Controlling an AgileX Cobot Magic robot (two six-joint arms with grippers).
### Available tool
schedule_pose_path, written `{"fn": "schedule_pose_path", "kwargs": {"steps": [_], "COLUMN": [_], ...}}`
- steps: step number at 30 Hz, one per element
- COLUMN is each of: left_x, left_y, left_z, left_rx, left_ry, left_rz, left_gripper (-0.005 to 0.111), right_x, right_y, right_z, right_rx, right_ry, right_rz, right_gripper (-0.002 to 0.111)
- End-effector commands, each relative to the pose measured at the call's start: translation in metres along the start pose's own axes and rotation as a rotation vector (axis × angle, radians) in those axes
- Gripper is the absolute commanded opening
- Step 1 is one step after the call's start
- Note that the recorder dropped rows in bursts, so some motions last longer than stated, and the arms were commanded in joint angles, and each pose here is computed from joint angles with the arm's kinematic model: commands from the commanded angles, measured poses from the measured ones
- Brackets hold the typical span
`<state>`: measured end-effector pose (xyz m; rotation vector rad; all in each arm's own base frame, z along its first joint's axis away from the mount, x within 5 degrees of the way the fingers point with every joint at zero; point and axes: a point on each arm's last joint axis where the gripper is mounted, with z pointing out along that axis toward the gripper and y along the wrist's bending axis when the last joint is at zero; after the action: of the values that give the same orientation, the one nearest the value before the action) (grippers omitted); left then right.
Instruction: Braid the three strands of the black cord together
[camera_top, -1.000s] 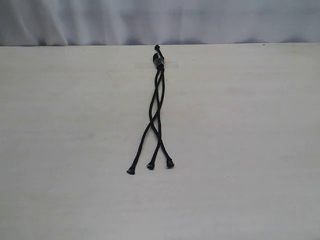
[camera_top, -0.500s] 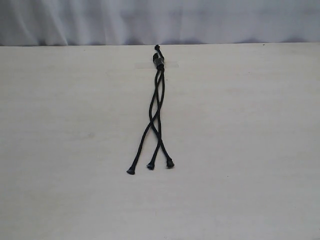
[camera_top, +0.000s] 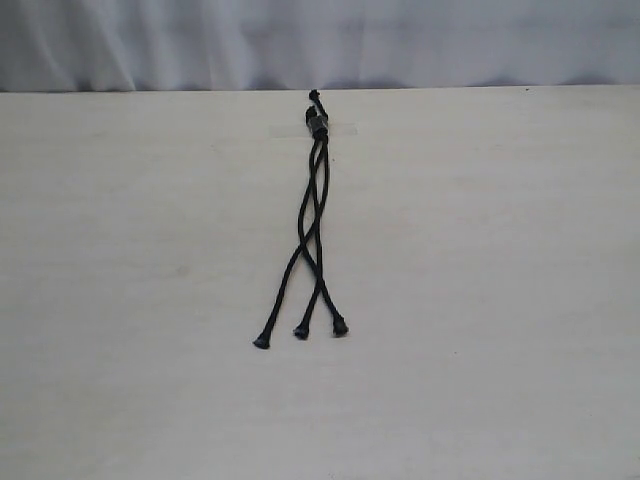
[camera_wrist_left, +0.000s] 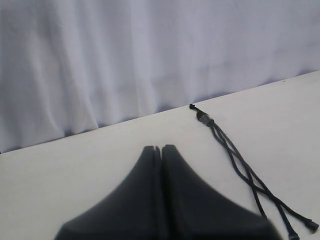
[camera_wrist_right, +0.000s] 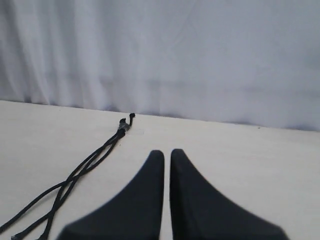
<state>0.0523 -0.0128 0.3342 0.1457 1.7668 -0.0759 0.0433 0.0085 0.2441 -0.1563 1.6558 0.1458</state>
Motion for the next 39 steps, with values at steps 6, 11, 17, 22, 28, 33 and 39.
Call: {"fn": "schedule_pose_path", "kwargs": {"steps": [6,11,17,22,28,33,39], "left_x": [0.000,0.000,0.000,0.000,0.000,0.000,0.000], "left_y": [0.000,0.000,0.000,0.000,0.000,0.000,0.000], "left_z": [0.000,0.000,0.000,0.000,0.000,0.000,0.000], "left_rx": [-0.004,-0.004,-0.004,-0.004,-0.004,-0.004,-0.004], "left_ry": [-0.009,-0.009,-0.009,-0.009,-0.009,-0.009,-0.009], "left_rz": [-0.006,-0.006,-0.004,-0.004,-0.004,-0.004,-0.004], "left_gripper": [0.000,0.000,0.000,0.000,0.000,0.000,0.000], "right_x": [0.054,0.060,0.061,0.061,0.061,0.061,0.061], "right_y": [-0.003,-0.003,-0.003,-0.003,-0.003,-0.003,-0.003], "right_z": [0.015,0.015,0.015,0.015,0.015,0.015,0.015], "right_rx": [0.054,0.054,0.055,0.055,0.055,0.055,0.055], "right_ry": [0.120,0.153,0.167,0.167,0.167,0.167,0.167], "right_rz": [0.035,0.036,0.031,0.031,0.031,0.031,0.031], "right_gripper": [0.004,0.004,0.004,0.004,0.004,0.004,0.004]}}
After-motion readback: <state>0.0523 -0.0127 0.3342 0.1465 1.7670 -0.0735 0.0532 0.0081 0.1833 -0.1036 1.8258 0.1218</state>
